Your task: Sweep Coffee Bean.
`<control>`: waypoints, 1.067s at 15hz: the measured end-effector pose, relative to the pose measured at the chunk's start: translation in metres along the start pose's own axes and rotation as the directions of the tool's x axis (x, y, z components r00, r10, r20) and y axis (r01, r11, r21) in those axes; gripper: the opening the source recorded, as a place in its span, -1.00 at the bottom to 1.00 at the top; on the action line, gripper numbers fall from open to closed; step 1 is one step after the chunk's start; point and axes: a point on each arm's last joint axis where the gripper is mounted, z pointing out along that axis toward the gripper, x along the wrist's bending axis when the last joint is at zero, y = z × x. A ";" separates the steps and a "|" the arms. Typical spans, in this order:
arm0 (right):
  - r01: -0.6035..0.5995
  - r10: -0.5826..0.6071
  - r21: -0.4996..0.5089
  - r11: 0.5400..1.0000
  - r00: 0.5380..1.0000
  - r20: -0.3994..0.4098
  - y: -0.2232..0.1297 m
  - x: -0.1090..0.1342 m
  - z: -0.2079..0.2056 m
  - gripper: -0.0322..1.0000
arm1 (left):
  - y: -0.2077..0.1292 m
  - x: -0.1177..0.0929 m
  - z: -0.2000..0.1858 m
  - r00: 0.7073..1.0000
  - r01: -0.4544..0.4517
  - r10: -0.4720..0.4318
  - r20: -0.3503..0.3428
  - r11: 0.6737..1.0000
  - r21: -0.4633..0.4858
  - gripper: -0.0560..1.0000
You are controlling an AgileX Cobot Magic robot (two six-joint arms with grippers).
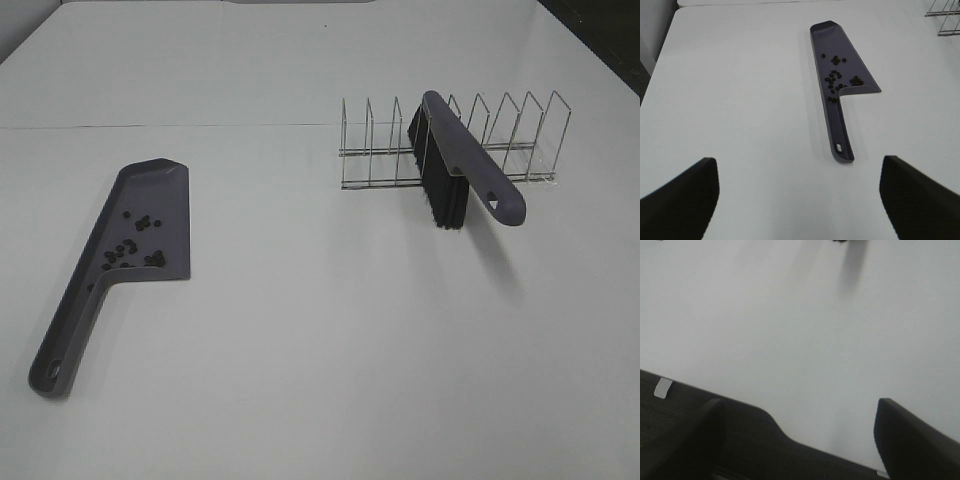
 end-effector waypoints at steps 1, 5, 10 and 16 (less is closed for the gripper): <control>0.007 -0.007 0.029 1.000 1.000 -0.004 -0.005 0.000 0.001 0.55 | -0.001 0.000 -0.002 1.000 -0.001 0.001 0.005 1.000 -0.017 0.60; 0.013 -0.013 -0.023 1.000 1.000 -0.003 -0.011 0.001 -0.006 0.55 | -0.010 0.000 -0.015 0.999 -0.031 0.034 0.028 0.993 -0.110 0.60; 0.020 -0.020 -0.146 0.989 1.000 0.001 -0.022 0.002 -0.020 0.55 | -0.010 0.000 -0.015 0.999 -0.031 0.034 0.029 0.993 -0.110 0.60; 0.030 -0.029 -0.295 0.955 1.000 0.007 -0.037 0.004 -0.035 0.55 | -0.010 0.000 -0.015 0.999 -0.030 0.034 0.029 0.993 -0.114 0.60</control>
